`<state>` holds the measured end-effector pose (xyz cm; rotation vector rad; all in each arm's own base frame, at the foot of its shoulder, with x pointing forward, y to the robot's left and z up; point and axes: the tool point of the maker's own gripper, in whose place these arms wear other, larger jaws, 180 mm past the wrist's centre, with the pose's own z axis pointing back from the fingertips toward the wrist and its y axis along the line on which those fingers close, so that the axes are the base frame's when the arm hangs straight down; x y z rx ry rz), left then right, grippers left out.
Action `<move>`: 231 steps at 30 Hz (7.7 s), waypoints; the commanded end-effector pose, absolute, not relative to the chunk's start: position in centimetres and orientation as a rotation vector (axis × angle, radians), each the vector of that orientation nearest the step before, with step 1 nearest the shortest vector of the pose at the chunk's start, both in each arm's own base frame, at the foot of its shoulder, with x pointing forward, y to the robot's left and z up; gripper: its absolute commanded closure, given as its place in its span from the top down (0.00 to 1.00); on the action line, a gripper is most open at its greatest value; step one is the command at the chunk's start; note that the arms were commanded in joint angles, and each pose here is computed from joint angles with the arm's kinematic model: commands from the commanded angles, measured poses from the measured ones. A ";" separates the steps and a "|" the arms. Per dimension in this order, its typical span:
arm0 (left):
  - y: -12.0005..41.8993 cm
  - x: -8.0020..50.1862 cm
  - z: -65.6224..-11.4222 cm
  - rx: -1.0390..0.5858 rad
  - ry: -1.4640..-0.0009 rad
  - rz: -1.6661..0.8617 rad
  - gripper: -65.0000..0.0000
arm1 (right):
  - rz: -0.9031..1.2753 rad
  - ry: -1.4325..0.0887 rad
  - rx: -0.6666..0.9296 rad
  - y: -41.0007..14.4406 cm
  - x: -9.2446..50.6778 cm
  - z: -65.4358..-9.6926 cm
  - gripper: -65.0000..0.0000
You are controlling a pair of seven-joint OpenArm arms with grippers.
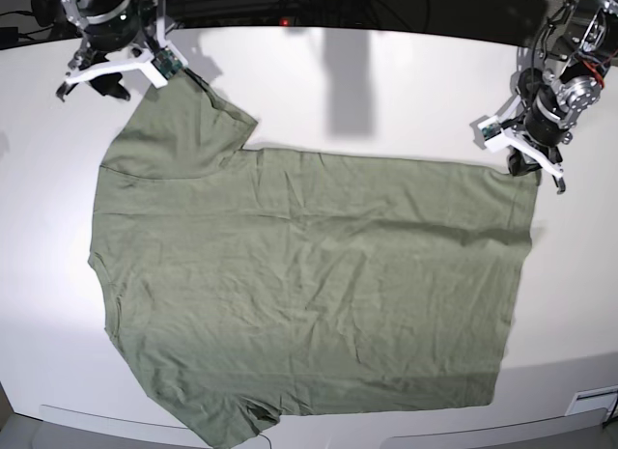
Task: Fold the T-shirt properly
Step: 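Lower the right gripper onto the sleeve-shoulder edge and pinch the fabric, then lift the held shoulder edge up with both grippers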
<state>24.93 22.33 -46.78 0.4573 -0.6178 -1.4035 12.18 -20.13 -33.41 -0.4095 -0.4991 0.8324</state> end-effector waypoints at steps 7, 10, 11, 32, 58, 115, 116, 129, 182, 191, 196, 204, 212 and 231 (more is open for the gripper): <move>22.2 24.0 -47.4 0.425 -0.595 -1.412 0.00 | 0.782 -0.525 -0.382 -19.1 12.1 -33.6 0.68; 22.2 24.0 -47.4 0.425 -0.595 -1.412 0.00 | 0.805 -0.529 -0.408 -19.7 12.4 -34.5 0.68; 22.2 24.0 -47.4 0.425 -0.595 -1.412 0.00 | 0.806 -0.522 -0.415 -20.1 12.5 -35.0 0.68; 22.2 24.0 -47.4 0.423 -0.593 -1.412 0.00 | 0.833 -0.361 -0.295 -21.2 12.3 -41.7 0.68; 22.1 24.0 -47.4 0.421 -0.596 -1.413 0.00 | 1.037 -0.355 -0.484 -24.9 13.9 -41.1 0.15; 24.7 22.7 -47.3 0.568 -0.551 -1.318 0.00 | 0.944 -0.297 -0.384 -24.4 13.9 -43.2 0.51; 24.7 22.7 -47.3 0.568 -0.550 -1.318 0.00 | 0.939 -0.271 -0.403 -25.3 13.9 -43.6 0.51; 24.7 22.7 -47.3 0.568 -0.550 -1.318 0.00 | 1.052 -0.227 -0.398 -26.6 13.3 -44.2 0.49; 24.5 22.7 -47.3 0.563 -0.557 -1.320 0.00 | 1.119 -0.380 -0.222 -20.0 15.9 -46.0 0.48; 24.5 22.7 -47.4 0.561 -0.557 -1.317 0.00 | 1.305 -0.141 -0.455 -24.5 13.0 -46.3 0.48; 24.5 22.7 -47.4 0.561 -0.557 -1.317 0.00 | 1.317 -0.088 -0.528 -26.6 12.7 -45.7 0.48; 24.5 22.7 -47.4 0.561 -0.557 -1.317 0.00 | 1.331 -0.122 -0.502 -26.1 13.0 -45.8 0.48; 24.5 22.7 -47.4 0.561 -0.557 -1.318 0.00 | 1.337 -0.135 -0.491 -25.8 13.0 -45.9 0.01; 25.0 23.2 -46.8 0.606 -0.582 -1.285 0.00 | 1.272 -0.179 -0.624 -28.1 12.4 -41.8 0.00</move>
